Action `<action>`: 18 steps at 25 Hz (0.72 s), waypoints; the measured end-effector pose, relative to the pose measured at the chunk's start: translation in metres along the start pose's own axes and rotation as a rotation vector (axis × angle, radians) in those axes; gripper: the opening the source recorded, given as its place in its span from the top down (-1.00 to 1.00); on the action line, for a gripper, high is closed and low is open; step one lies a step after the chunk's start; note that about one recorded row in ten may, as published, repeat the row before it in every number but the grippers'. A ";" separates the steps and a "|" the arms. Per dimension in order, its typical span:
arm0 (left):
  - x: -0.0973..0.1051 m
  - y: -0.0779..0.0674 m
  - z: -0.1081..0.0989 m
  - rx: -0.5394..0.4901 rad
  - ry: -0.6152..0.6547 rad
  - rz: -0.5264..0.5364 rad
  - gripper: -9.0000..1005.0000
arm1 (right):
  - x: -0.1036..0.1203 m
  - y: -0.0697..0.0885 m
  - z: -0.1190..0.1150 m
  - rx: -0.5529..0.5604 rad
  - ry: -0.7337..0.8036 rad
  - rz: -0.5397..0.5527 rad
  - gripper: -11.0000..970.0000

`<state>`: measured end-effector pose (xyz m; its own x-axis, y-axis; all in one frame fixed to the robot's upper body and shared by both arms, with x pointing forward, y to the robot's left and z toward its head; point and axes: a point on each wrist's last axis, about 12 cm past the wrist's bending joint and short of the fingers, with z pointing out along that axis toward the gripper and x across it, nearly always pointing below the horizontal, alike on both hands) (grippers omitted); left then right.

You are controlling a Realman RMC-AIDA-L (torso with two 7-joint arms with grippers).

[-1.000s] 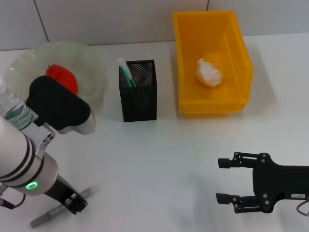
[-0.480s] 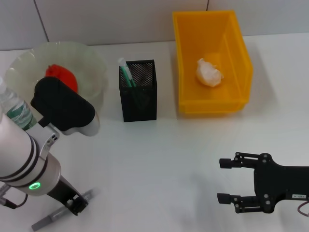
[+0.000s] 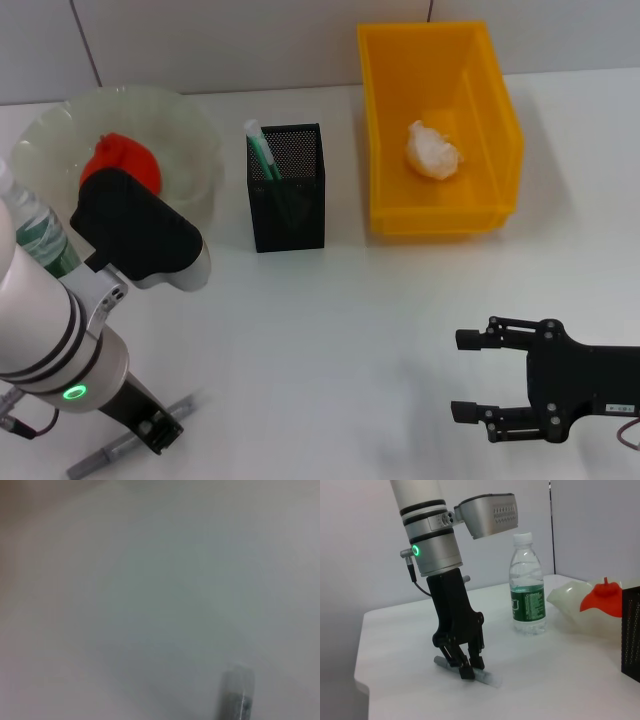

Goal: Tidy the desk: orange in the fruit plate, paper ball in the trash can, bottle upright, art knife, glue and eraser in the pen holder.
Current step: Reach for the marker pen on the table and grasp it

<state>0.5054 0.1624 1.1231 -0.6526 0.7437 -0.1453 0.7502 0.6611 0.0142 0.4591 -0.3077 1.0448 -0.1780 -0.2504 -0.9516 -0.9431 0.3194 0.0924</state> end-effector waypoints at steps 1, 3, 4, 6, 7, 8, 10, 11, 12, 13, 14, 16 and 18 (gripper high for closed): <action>0.000 0.000 0.001 0.000 0.002 -0.001 0.53 | 0.000 0.000 0.000 0.000 0.000 0.000 -0.61; 0.000 0.000 0.001 0.001 0.004 -0.001 0.54 | 0.000 0.000 0.000 0.000 0.000 0.001 -0.61; 0.000 0.000 0.002 0.001 0.006 0.002 0.54 | 0.000 0.000 0.000 0.000 0.000 0.001 -0.61; 0.000 -0.001 0.002 0.001 0.006 0.005 0.55 | 0.000 0.000 0.000 0.000 0.000 0.001 -0.61; 0.000 -0.001 0.002 0.001 0.007 0.007 0.56 | 0.000 0.000 0.000 0.000 0.000 0.001 -0.61; 0.000 -0.001 0.002 0.001 0.008 0.007 0.56 | 0.000 0.000 0.000 0.000 0.000 0.001 -0.61; 0.000 -0.002 0.002 0.001 0.009 0.008 0.57 | 0.000 0.000 0.000 0.001 0.000 0.001 -0.61; 0.000 -0.002 0.003 0.001 0.010 0.008 0.58 | 0.000 0.000 0.000 0.001 0.000 0.001 -0.61; 0.000 -0.001 0.003 0.001 0.010 0.008 0.58 | 0.000 0.000 0.000 0.001 0.000 0.001 -0.61; 0.000 -0.001 0.003 0.001 0.010 0.009 0.59 | 0.000 0.000 0.000 0.001 0.000 0.000 -0.61; 0.000 -0.002 0.003 0.002 0.010 0.013 0.59 | 0.000 0.000 0.000 0.001 0.001 0.000 -0.61; 0.000 -0.002 0.003 0.004 0.011 0.015 0.60 | 0.000 0.000 0.000 0.001 0.001 0.000 -0.61; 0.000 -0.002 0.004 0.008 0.012 0.017 0.61 | 0.001 0.000 0.000 0.001 0.000 0.003 -0.61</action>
<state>0.5042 0.1609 1.1194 -0.6409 0.7560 -0.1332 0.7620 0.6475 0.0086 0.4588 -0.3079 1.0444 -0.1807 -0.2499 -0.9513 -0.9424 0.3207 0.0947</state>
